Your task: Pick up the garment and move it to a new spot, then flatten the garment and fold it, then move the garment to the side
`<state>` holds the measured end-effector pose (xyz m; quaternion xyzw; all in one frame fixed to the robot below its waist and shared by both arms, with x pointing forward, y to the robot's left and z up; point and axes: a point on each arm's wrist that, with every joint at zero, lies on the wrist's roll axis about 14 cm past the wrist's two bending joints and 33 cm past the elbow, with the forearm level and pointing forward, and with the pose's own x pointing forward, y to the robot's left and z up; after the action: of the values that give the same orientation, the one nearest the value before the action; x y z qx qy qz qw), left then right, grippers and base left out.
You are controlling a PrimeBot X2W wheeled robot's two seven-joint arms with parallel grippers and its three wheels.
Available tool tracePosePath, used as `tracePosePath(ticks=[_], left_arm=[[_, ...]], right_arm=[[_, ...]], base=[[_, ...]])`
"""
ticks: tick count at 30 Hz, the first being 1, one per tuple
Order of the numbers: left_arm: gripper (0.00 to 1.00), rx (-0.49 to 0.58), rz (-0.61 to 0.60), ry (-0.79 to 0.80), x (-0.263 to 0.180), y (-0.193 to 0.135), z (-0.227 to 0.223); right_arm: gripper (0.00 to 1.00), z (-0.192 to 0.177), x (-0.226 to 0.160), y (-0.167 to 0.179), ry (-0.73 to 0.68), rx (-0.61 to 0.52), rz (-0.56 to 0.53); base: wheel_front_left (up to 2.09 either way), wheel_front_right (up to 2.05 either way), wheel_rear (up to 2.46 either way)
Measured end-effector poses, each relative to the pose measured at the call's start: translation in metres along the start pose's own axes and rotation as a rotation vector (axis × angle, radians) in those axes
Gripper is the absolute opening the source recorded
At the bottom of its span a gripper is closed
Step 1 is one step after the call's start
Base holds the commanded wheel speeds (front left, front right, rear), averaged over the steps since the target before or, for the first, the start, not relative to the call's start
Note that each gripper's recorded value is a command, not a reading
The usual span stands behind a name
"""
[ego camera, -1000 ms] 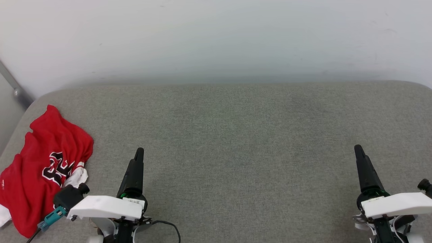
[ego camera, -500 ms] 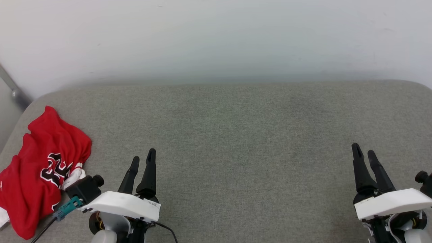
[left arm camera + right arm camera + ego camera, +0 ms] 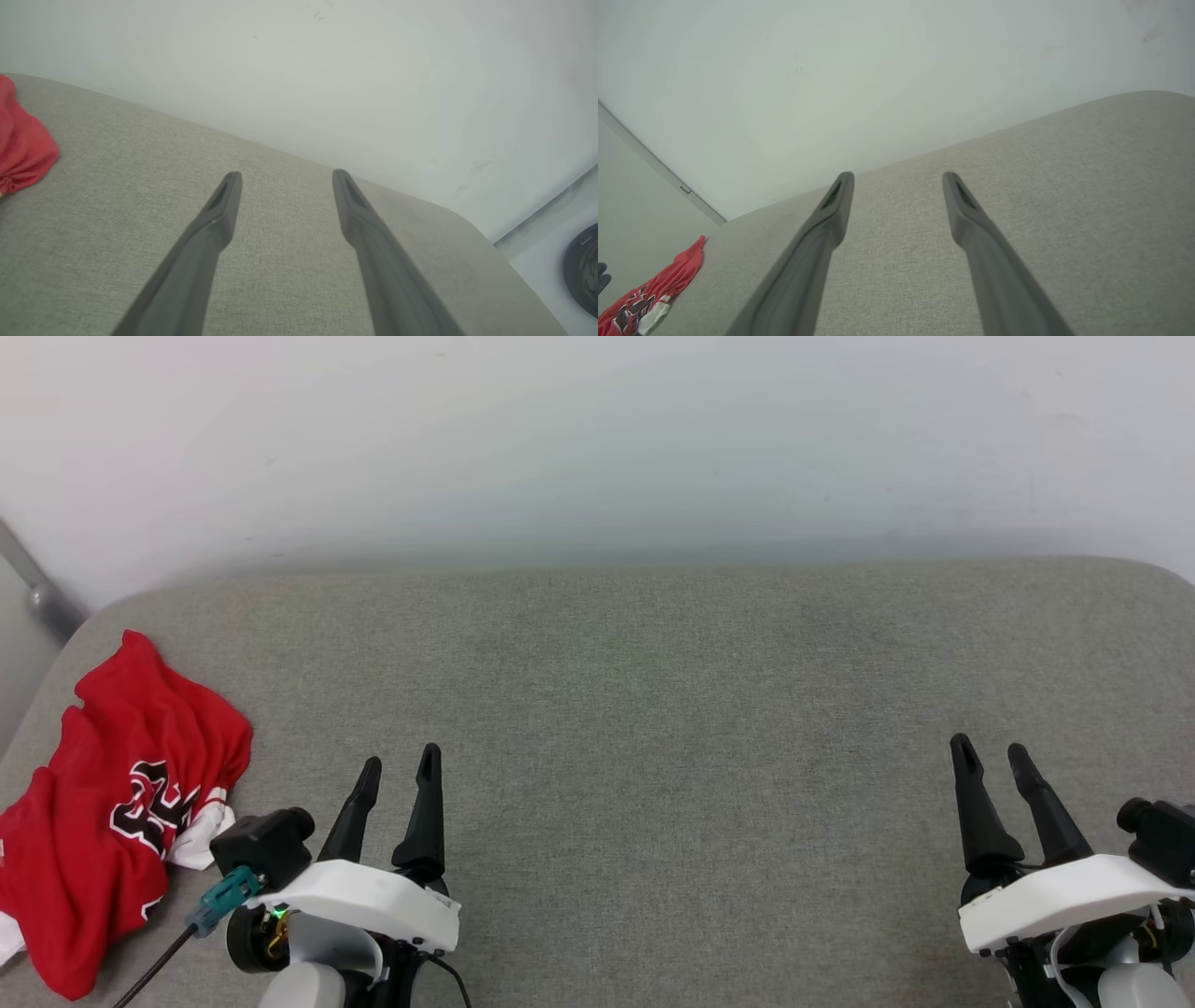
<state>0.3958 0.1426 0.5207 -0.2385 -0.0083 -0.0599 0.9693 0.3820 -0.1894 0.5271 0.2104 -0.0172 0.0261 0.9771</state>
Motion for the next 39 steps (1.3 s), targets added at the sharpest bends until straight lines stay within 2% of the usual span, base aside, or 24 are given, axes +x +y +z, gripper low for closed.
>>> tracePosePath(ticks=[15,39], left_arm=[[1.0,0.189,-0.003,-0.01,0.0003,-0.0006,-0.0012],[1.0,0.403,-0.023,-0.049,-0.0012,-0.0027,0.0035]], right_arm=[[1.0,0.0002,0.0007,0.0034,0.01,-0.17,0.018],[1.0,0.0017,-0.0003,0.0099,-0.006,-0.333,0.029]], base=[[0.0,0.0,0.0],[0.0,0.0,0.0]])
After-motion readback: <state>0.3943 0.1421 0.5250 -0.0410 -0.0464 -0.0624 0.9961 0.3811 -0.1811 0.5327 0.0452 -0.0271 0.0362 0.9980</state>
